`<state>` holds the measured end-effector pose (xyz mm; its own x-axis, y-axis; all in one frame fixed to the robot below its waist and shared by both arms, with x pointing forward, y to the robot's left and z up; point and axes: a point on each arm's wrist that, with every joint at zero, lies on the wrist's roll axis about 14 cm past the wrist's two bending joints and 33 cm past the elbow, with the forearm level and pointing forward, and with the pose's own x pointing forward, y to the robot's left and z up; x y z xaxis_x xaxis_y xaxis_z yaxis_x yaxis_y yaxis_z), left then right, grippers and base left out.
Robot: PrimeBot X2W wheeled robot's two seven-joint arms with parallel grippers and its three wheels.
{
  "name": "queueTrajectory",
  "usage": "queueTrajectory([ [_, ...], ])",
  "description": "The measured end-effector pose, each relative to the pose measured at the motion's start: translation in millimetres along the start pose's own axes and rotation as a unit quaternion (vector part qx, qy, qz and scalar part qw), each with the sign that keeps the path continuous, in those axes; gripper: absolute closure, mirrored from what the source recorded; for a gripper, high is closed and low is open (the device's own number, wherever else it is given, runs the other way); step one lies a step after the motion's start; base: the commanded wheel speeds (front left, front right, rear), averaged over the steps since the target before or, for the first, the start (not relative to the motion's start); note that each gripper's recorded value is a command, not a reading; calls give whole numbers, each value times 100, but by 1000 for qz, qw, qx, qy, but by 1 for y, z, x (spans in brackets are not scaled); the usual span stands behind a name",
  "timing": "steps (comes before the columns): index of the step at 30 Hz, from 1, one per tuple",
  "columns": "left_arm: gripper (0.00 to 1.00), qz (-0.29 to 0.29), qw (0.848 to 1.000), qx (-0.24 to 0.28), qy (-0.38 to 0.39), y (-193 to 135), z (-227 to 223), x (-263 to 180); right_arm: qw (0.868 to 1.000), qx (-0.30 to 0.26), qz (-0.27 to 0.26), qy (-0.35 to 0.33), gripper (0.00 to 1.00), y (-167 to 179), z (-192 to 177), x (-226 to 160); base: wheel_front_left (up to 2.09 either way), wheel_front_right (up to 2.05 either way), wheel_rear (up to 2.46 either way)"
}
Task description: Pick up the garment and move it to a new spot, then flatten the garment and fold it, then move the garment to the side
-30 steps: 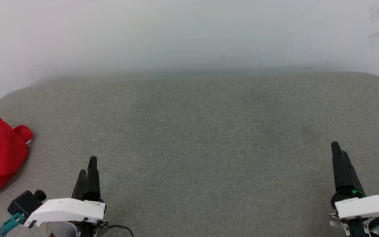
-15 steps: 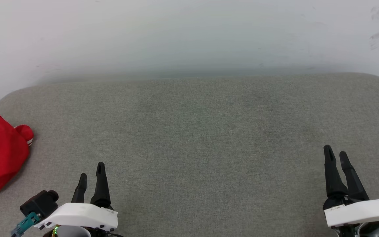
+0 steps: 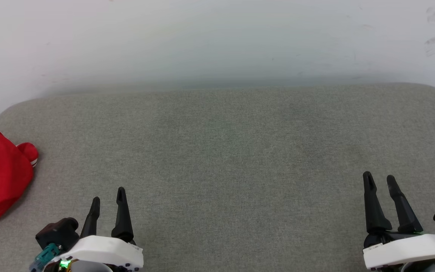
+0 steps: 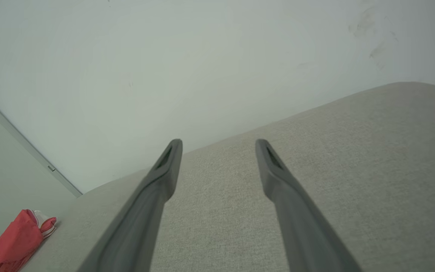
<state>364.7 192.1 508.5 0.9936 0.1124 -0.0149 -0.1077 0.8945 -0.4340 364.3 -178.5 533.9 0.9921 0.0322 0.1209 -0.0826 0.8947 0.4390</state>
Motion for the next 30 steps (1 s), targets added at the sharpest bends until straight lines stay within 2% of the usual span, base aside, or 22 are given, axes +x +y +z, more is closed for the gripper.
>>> queueTrajectory([
  [17,0,-22,997,72,-20,-7,2,-6,997,-80,13,-11,0,4,3,-4,0,0,0],
  [30,0,-39,991,121,-35,-13,3,-10,992,-121,19,-15,0,5,3,-8,0,0,0],
])
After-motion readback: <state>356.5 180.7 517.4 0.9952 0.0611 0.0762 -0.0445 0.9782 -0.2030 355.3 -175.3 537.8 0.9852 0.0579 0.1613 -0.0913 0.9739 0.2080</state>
